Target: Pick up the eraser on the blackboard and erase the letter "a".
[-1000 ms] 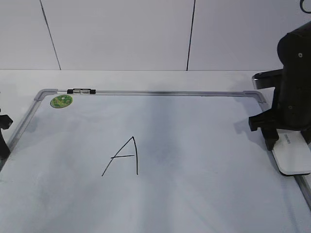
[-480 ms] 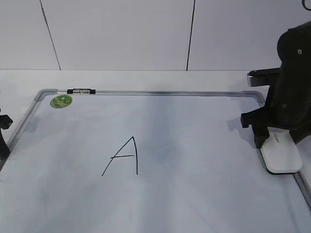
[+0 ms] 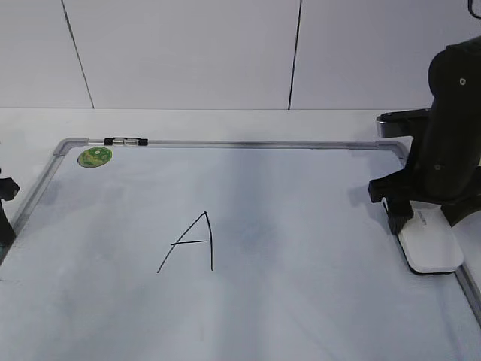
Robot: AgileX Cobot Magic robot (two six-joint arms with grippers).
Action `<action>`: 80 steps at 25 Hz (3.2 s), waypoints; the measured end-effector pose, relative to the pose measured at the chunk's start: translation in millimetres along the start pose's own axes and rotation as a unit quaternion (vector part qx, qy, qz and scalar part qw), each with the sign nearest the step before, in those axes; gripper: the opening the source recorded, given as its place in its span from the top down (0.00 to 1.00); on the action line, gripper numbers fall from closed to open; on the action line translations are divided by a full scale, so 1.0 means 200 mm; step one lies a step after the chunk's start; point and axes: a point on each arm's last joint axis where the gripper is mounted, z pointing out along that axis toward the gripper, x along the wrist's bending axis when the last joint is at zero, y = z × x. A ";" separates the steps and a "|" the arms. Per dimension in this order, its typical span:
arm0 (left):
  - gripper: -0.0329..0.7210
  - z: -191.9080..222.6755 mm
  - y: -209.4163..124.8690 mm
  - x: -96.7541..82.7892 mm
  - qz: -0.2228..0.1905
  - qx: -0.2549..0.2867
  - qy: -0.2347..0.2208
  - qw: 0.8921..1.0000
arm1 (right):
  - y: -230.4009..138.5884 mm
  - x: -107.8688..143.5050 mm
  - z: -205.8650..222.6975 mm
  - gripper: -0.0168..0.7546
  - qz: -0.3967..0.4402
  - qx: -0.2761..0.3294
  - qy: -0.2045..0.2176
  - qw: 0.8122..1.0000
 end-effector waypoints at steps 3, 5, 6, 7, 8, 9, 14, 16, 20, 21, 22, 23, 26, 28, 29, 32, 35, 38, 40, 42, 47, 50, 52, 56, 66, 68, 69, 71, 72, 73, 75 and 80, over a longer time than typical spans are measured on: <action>0.93 0.00 0.00 0.00 0.000 0.000 0.000 1.000 | -0.02 0.00 0.01 0.26 -0.003 0.010 -0.004 1.000; 0.93 0.00 0.00 0.00 0.000 0.000 0.000 1.000 | -0.02 0.00 0.01 0.26 -0.004 0.016 -0.007 1.000; 0.93 0.00 0.00 0.00 0.000 0.000 0.000 1.000 | -0.02 -0.01 0.01 0.26 -0.005 0.017 -0.008 1.000; 0.93 0.00 0.00 0.00 0.000 0.000 0.000 1.000 | -0.02 -0.01 0.01 0.26 -0.005 0.019 -0.009 1.000; 0.93 0.00 0.00 0.00 0.000 0.000 0.000 1.000 | -0.03 -0.01 0.01 0.26 -0.005 0.021 -0.009 1.000; 0.93 0.00 0.00 0.00 0.000 0.000 0.000 1.000 | -0.03 -0.01 0.01 0.26 -0.006 0.020 -0.011 1.000; 0.93 0.00 0.00 0.00 0.000 0.000 0.000 1.000 | -0.02 -0.02 0.01 0.26 -0.017 0.016 -0.026 0.999; 0.93 0.00 0.00 0.00 0.000 0.000 0.000 1.000 | -0.02 -0.03 0.01 0.26 -0.020 0.015 -0.031 0.999; 0.93 0.00 0.00 0.00 0.000 0.000 0.000 1.000 | -0.02 -0.02 0.01 0.26 -0.017 0.016 -0.027 0.999; 0.93 0.00 0.00 0.00 0.000 0.000 0.000 1.000 | -0.02 -0.02 0.01 0.26 -0.014 0.016 -0.023 0.999; 0.93 0.00 0.00 0.00 0.000 0.000 0.000 1.000 | -0.02 -0.02 0.01 0.26 -0.011 0.017 -0.018 1.000; 0.93 0.00 0.00 0.00 0.000 0.000 0.000 1.000 | -0.02 -0.01 0.01 0.26 -0.008 0.016 -0.013 1.000; 0.93 0.00 0.00 0.00 0.000 0.000 0.000 1.000 | -0.02 -0.01 0.01 0.26 -0.005 0.010 -0.008 1.000; 0.93 0.00 0.00 0.00 0.000 0.000 0.000 1.000 | -0.01 -0.01 0.01 0.26 -0.005 0.008 -0.007 1.000; 0.93 0.00 0.00 0.00 0.000 0.000 0.000 1.000 | -0.01 -0.01 0.01 0.26 -0.005 0.007 -0.007 1.000; 0.93 0.00 0.00 0.00 0.000 0.000 0.000 1.000 | -0.01 0.00 0.01 0.26 -0.005 0.006 -0.007 1.000; 0.93 0.00 0.00 0.00 0.000 0.000 0.000 1.000 | -0.01 0.00 0.01 0.25 -0.005 0.006 -0.007 1.000; 0.93 0.00 0.00 0.00 0.000 0.000 0.000 1.000 | -0.01 0.00 0.02 0.24 -0.006 0.007 -0.007 1.000; 0.93 0.00 0.00 0.00 0.000 0.000 0.000 1.000 | -0.01 0.00 0.02 0.23 -0.007 0.009 -0.007 1.000; 0.93 0.00 0.00 0.00 0.000 0.000 0.000 1.000 | -0.01 0.00 0.04 0.22 -0.008 0.014 -0.008 1.000; 0.93 0.00 0.00 0.00 0.000 0.000 0.000 1.000 | -0.01 0.00 0.05 0.22 -0.009 0.018 -0.010 1.000; 0.93 0.00 0.00 0.00 0.000 0.000 0.000 1.000 | 0.01 0.00 0.03 0.22 -0.009 0.015 -0.013 1.000; 0.93 0.00 0.00 0.00 0.000 0.000 0.000 1.000 | 0.03 -0.01 0.00 0.22 -0.008 0.004 -0.013 1.000; 0.93 0.00 0.00 0.00 0.000 0.000 0.000 1.000 | 0.05 -0.02 -0.09 0.22 -0.004 -0.012 -0.016 1.000; 0.93 0.00 0.00 0.00 0.000 0.000 0.000 1.000 | 0.00 -0.09 -0.40 0.22 -0.011 -0.045 -0.010 0.999; 0.93 0.00 0.00 0.00 0.000 0.000 0.000 1.000 | -0.04 -0.10 -0.46 0.22 -0.009 -0.057 -0.006 0.998; 0.92 0.00 0.00 0.00 0.000 0.000 0.000 1.000 | -0.05 -0.11 -0.50 0.22 -0.008 -0.065 -0.005 0.998; 0.90 -0.01 0.01 0.00 0.001 -0.002 0.000 1.000 | -0.08 -0.13 -0.55 0.22 -0.006 -0.079 -0.003 0.997; 0.89 -0.01 0.01 0.00 0.004 0.000 0.001 1.000 | -0.09 -0.13 -0.58 0.22 -0.005 -0.086 -0.002 0.996; 0.87 -0.02 0.02 0.00 0.008 0.002 0.001 1.000 | -0.10 -0.14 -0.60 0.22 -0.004 -0.091 -0.001 0.996; 0.81 -0.06 0.05 -0.01 0.018 0.000 0.001 1.000 | -0.11 -0.14 -0.61 0.22 -0.003 -0.095 -0.001 0.996; 0.54 -0.16 0.11 -0.03 0.032 -0.009 -0.004 0.999 | -0.12 -0.14 -0.61 0.22 -0.004 -0.083 0.002 0.997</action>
